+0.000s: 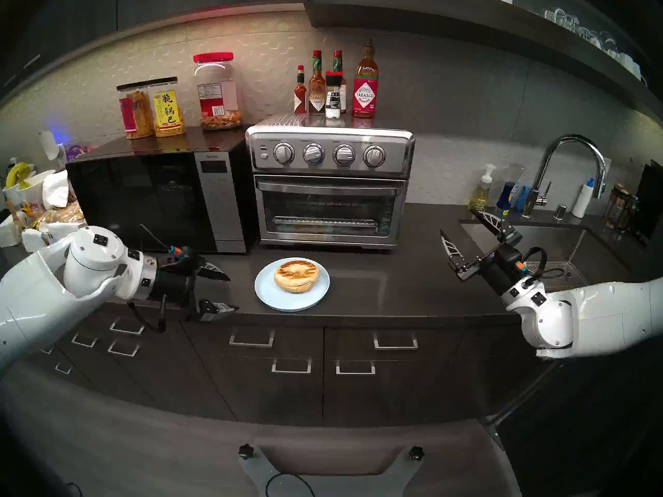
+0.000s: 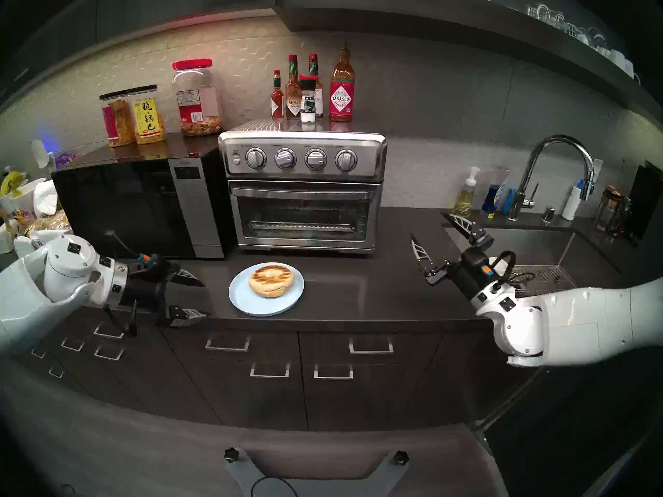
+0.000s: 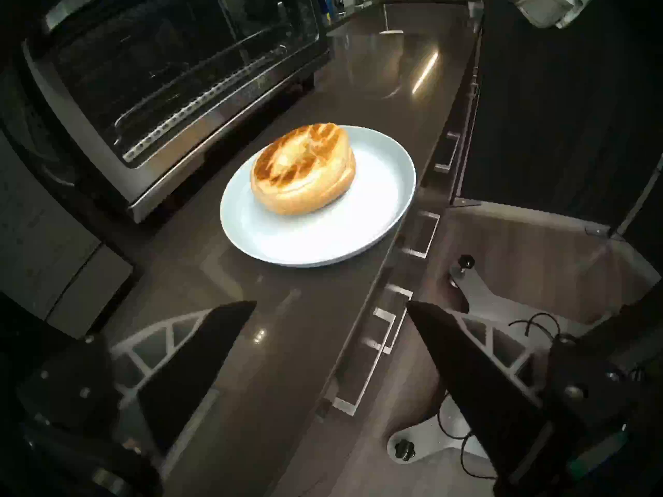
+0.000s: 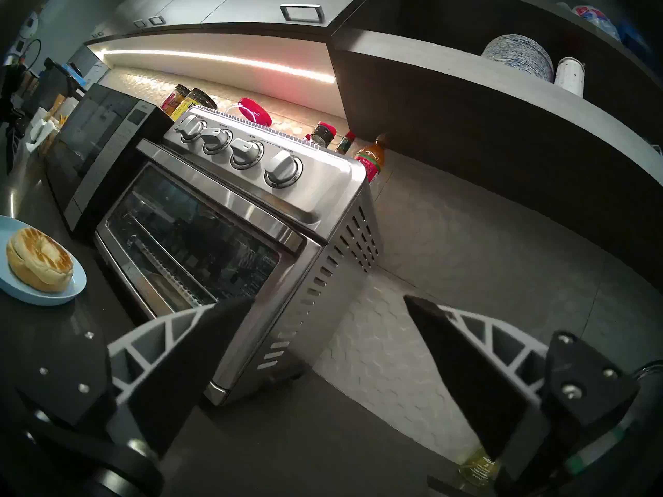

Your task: Open the oven and place the bagel inside on the rack

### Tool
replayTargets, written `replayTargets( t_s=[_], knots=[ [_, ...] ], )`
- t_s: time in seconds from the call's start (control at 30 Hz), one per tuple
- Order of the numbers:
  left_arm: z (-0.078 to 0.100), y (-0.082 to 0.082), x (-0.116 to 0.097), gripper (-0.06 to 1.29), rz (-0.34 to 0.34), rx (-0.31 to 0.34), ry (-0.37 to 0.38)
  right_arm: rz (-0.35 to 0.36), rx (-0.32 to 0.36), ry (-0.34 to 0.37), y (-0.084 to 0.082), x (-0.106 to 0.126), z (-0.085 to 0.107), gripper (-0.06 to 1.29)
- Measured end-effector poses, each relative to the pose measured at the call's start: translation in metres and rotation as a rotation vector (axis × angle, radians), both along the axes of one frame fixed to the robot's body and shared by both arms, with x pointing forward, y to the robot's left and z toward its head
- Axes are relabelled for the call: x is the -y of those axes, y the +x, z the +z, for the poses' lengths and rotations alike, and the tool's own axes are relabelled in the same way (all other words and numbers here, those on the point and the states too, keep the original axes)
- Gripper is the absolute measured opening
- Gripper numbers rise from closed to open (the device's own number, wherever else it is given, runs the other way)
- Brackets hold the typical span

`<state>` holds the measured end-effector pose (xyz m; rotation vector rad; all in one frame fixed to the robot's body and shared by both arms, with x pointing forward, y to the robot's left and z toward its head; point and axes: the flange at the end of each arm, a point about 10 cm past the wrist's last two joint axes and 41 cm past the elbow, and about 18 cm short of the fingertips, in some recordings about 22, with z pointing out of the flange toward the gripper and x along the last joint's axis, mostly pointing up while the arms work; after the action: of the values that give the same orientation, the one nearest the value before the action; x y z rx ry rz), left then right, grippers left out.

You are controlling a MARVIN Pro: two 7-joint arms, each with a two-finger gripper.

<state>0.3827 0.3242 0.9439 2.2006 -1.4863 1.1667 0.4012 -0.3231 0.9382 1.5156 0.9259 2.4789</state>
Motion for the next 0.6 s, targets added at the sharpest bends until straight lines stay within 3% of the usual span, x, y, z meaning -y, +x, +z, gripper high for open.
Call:
replayTargets(
  t_s=[0.3,0.6],
  knots=[
    [0.015,0.012,0.006,1.21,-0.075,0.025,0.038,0.0,0.0,0.0,0.0,0.0,0.0,1.23],
    [0.025,0.013,0.013,1.21,-0.203,-0.026,0.091,0.0,0.0,0.0,0.0,0.0,0.0,1.23]
  ],
)
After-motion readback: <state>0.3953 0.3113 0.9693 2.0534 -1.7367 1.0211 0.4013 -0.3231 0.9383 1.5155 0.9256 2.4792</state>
